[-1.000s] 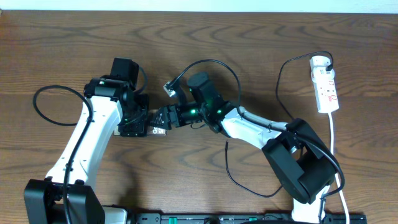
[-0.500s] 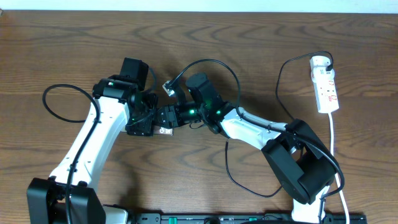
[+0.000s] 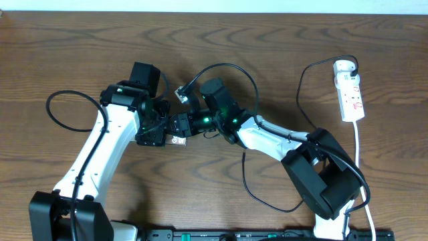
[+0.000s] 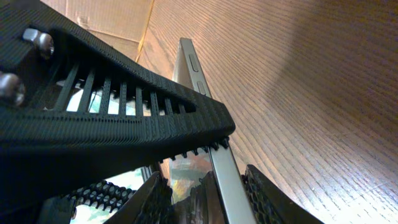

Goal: Plug charger to phone and switch on socket
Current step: 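Close the right gripper on the phone's edge beside the left gripper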

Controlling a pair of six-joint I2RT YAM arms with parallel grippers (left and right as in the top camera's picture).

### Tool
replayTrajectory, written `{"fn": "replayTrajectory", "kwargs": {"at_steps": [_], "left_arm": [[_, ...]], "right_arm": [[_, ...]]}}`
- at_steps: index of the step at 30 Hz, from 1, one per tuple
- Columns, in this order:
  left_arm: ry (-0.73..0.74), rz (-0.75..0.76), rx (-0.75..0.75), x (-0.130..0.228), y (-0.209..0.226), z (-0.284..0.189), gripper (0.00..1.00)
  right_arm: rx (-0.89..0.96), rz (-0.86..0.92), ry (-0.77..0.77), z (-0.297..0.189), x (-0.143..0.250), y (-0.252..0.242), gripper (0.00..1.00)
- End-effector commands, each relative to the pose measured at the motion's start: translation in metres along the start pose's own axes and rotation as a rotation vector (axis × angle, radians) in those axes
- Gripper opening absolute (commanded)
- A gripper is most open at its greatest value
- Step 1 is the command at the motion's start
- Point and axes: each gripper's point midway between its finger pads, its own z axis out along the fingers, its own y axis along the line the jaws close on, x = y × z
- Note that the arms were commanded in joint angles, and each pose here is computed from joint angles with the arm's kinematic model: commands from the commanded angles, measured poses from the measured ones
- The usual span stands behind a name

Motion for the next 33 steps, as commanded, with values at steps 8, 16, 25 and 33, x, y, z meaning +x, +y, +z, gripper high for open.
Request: {"fn": "replayTrajectory", "kwargs": {"at_steps": [8, 16, 25, 33], "left_arm": [[0.039, -0.136, 0.033, 0.010, -0.007, -0.009, 0.07], [0.040, -0.165, 0.039, 0.010, -0.008, -0.009, 0.07], [0.029, -0.172, 0.041, 0.009, -0.008, -0.009, 0.07], [0.011, -0.172, 0.046, 0.005, -0.010, -0.008, 0.07]], "right_arm": [[-0.008, 0.033, 0.003, 0.004, 0.000, 0.005, 0.34], [-0.014, 0.034, 0.000, 0.004, -0.001, 0.007, 0.35], [-0.025, 0.056, 0.000, 0.006, -0.001, 0.011, 0.33], [-0.036, 0.059, 0.003, 0.007, 0.000, 0.014, 0.33]]}}
